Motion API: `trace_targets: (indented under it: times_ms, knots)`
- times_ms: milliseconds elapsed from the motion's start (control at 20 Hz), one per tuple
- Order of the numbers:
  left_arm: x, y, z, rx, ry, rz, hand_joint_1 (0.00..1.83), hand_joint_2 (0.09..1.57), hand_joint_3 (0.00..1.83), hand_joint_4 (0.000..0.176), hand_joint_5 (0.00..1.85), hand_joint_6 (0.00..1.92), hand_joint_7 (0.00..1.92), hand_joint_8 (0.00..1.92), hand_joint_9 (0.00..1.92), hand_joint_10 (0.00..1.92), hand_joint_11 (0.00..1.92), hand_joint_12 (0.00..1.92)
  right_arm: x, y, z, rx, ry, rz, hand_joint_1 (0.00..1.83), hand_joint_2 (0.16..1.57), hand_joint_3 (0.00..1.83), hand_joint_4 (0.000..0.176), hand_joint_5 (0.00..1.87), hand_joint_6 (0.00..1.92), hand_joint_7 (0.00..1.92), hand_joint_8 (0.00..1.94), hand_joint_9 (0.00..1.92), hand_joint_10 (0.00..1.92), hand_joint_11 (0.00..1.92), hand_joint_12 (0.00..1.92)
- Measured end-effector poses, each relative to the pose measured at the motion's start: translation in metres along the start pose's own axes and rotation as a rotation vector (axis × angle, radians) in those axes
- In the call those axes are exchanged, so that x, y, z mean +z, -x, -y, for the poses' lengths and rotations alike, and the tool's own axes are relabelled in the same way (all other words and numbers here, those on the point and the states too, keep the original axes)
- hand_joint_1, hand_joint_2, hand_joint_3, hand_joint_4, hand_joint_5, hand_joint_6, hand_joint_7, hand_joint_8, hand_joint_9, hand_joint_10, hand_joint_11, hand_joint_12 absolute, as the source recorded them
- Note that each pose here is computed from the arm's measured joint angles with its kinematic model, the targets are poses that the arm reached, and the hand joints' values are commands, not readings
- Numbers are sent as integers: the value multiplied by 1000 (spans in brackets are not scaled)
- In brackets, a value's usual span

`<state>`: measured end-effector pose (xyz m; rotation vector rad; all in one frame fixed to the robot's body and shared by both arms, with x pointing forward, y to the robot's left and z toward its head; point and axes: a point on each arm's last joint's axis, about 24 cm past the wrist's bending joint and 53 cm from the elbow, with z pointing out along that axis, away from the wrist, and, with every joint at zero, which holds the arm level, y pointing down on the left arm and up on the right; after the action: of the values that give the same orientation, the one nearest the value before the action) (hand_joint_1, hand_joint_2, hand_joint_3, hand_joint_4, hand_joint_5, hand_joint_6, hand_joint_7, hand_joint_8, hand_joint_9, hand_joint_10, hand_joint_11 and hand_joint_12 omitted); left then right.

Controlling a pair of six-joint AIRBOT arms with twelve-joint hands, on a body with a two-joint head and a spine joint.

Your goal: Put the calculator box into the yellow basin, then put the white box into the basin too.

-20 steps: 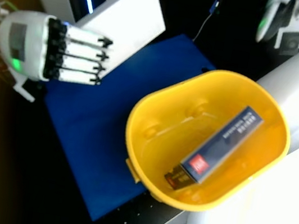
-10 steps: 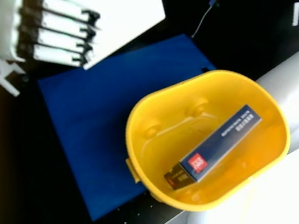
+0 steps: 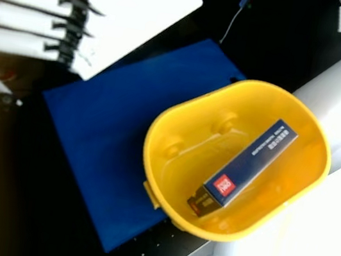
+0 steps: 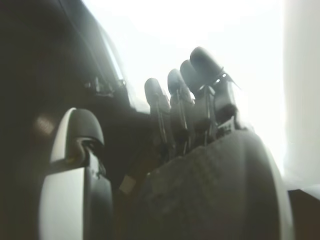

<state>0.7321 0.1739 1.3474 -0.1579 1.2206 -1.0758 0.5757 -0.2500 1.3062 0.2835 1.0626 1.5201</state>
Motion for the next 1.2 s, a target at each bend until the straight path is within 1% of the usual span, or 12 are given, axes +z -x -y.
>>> trace_targets:
  times_ms: [50,150,250,350,500,600,650,700,850,900,1150,1200]
  knots:
    - [3,-6,0,-5,1,-11,791,1142,0,0,465,328,403,35,73,917,0,1377,5,7,1,-17,0,18,1379,1096,2,0,1016,852,1008,917,911,1247,772,1479]
    - [3,-9,0,-4,1,-17,781,1145,1,0,459,347,402,33,64,906,0,1352,20,14,-1,-44,22,44,1380,1092,0,0,1031,725,1034,935,935,1266,776,1486]
    - [1,-10,-4,-6,10,-18,782,1145,0,0,430,395,384,20,47,879,0,1307,42,17,0,-42,58,57,1379,1094,2,0,1021,823,1015,919,918,1249,774,1479]
    - [-1,-8,-6,-10,16,-14,787,1126,0,0,419,400,369,10,66,778,0,1233,54,11,17,-19,24,59,1379,1095,0,0,1022,729,1030,948,931,1275,775,1490]
    - [-2,-6,-10,-13,25,-8,768,1142,1,0,427,350,368,9,112,666,0,1179,63,-3,45,5,-58,32,1379,1095,1,0,1020,829,1010,921,914,1254,773,1481]
    - [-2,-6,-9,-11,23,-10,777,1150,0,0,427,427,367,6,104,663,0,1174,70,-2,49,8,-60,39,1379,1096,2,0,1016,852,1008,917,911,1247,772,1479]
    - [-2,-7,-9,-9,22,-11,786,1143,0,0,402,593,375,4,101,671,0,1190,76,-1,51,2,-60,45,1380,1091,0,0,1035,697,1039,939,940,1270,776,1487]
    - [-2,-7,-9,-11,21,-12,800,1134,0,0,385,665,324,0,52,689,0,1198,79,-1,55,1,-66,46,1379,1094,2,0,1021,823,1015,919,918,1249,774,1479]
    - [-1,-9,-8,-12,20,-14,823,1122,0,0,354,759,300,3,9,721,0,1254,90,-13,71,22,-98,34,1379,1095,0,0,1022,729,1030,948,931,1275,775,1490]
    - [0,-11,-7,-14,18,-16,823,1112,0,0,359,796,321,12,8,729,0,1331,94,-19,76,35,-106,29,1378,1105,1,0,985,847,1000,962,902,1275,774,1483]
    - [2,-12,-8,-14,19,-16,798,1090,0,0,392,747,376,29,45,767,0,1424,104,-38,92,65,-137,8,1380,1092,0,0,1031,725,1034,935,935,1266,776,1486]
    - [2,-13,-8,-19,20,-15,797,1088,0,0,400,751,375,28,39,773,0,1435,106,-40,95,66,-142,7,1257,1125,3,0,1016,973,906,1079,792,1173,621,1558]
